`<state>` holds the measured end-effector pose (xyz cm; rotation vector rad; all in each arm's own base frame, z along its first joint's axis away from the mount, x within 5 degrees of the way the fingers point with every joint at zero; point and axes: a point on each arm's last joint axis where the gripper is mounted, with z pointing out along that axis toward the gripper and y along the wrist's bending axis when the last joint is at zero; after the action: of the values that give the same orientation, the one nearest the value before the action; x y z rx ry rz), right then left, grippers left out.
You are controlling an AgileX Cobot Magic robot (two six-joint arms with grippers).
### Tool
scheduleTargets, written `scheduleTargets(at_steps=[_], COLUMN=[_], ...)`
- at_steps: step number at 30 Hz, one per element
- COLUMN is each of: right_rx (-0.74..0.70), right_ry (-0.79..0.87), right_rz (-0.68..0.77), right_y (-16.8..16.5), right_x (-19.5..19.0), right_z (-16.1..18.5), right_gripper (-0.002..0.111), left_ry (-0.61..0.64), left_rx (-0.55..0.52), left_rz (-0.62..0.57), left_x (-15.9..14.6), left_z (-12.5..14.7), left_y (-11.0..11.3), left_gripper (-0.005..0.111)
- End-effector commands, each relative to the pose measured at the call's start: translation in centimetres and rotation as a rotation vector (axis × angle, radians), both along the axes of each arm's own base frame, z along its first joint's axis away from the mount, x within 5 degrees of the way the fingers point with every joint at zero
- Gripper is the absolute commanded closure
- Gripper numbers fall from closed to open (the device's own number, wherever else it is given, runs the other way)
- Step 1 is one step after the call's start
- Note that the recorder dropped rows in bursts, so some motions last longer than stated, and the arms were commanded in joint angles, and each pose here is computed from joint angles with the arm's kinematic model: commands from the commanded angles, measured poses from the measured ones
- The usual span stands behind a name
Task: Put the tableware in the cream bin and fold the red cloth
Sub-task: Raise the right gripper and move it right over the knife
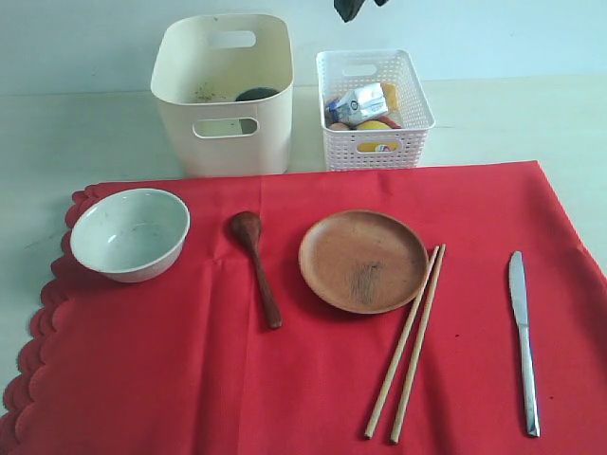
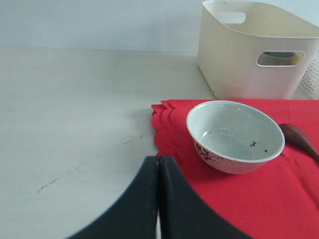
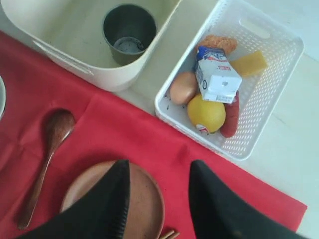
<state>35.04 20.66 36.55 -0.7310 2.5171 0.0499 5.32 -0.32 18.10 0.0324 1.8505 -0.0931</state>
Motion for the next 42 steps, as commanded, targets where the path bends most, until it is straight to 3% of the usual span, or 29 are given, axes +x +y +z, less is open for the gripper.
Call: scheduleTargets(at_steps=[1, 17, 33, 42], right_rx=[-0.016, -0.094, -0.109, -0.08], right_ry=[0.0, 0.043, 0.088, 0.116], right_rz=[0.0, -0.004, -0.024, -0.106], right_y=[-1.2, -4.7, -8.2, -9.9], right_x=[-1.5, -6.4, -12.2, -15.0], right_z=[0.5, -0.2, -3.3, -5.9], right_gripper=[0.069, 0.069, 0.069, 0.069], left_ry=[-0.011, -0.011, -0.011, -0.011], left_rx=[-0.011, -0.011, -0.011, -0.011], left_rz=[0.002, 0.002, 0.002, 0.002], left_x=[0.0, 0.0, 0.0, 0.0], left_z=[0.0, 0.0, 0.0, 0.0], left_y=[0.0, 0.0, 0.0, 0.0], left_gripper=[0.107, 0.107, 0.107, 0.107])
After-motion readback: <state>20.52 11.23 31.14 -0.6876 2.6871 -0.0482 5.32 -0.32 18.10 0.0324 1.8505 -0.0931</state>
